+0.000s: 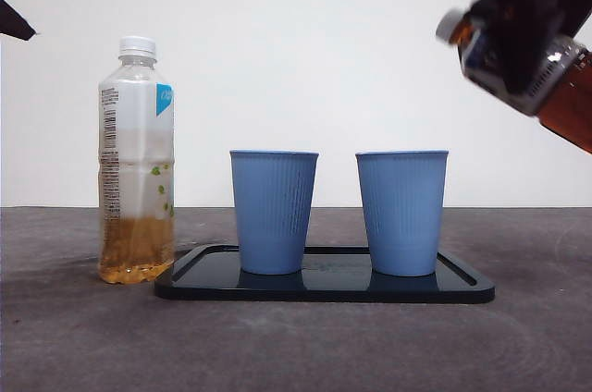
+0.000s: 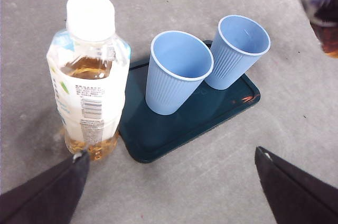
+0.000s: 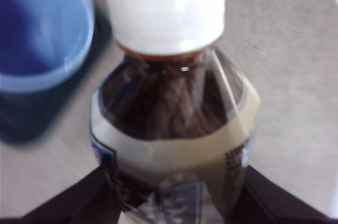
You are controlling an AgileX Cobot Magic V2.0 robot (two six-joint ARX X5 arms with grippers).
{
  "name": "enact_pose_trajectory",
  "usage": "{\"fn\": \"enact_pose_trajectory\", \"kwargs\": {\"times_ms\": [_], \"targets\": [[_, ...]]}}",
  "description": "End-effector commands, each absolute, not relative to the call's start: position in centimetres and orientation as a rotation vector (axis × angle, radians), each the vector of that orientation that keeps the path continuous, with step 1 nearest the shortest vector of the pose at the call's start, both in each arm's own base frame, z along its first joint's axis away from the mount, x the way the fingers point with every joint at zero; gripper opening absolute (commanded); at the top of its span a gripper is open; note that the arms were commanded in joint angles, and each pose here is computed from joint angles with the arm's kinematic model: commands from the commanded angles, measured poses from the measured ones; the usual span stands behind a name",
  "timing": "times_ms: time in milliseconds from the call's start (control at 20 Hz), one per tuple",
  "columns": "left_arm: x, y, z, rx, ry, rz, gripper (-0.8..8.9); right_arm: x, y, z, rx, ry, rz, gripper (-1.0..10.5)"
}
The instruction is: Pour the drink into the cup
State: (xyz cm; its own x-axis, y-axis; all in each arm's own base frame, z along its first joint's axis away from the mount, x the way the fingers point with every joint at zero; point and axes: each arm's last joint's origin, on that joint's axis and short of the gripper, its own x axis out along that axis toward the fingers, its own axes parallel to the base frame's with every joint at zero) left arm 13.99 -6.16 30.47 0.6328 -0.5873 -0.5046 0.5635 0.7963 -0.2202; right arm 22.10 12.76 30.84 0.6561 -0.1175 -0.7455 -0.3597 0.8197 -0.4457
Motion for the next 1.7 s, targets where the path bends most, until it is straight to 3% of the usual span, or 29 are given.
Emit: {"fn": "enact_pose_trajectory", "kwargs": {"times_ms": [50, 250, 600, 1100, 1700], "targets": [[14.1, -6.3, 31.1, -0.038, 0.566, -0.667, 4.99, 22.3, 11.9, 32.4, -0.436, 0.743, 0.145, 2.0], [14.1, -6.3, 31.1, -0.038, 0.564, -0.667, 4.99, 22.7, 9.8, 31.6, -0.230, 0.591, 0.157, 2.0], [14.1, -6.3, 31.2, -0.038, 0.562, -0.668, 4.98, 23.4, 7.1, 26.4, 0.028, 0.403, 0.164, 2.0], [14.1, -6.3, 31.1, -0.034, 0.563, -0.668, 4.98, 24.0, 4.9, 23.8, 0.101, 0.244, 0.220, 2.0], [14.1, -6.3, 31.1, -0.034, 0.565, -0.668, 4.98, 25.1, 5.0, 22.3, 0.107, 0.294, 0.276, 2.0]]}}
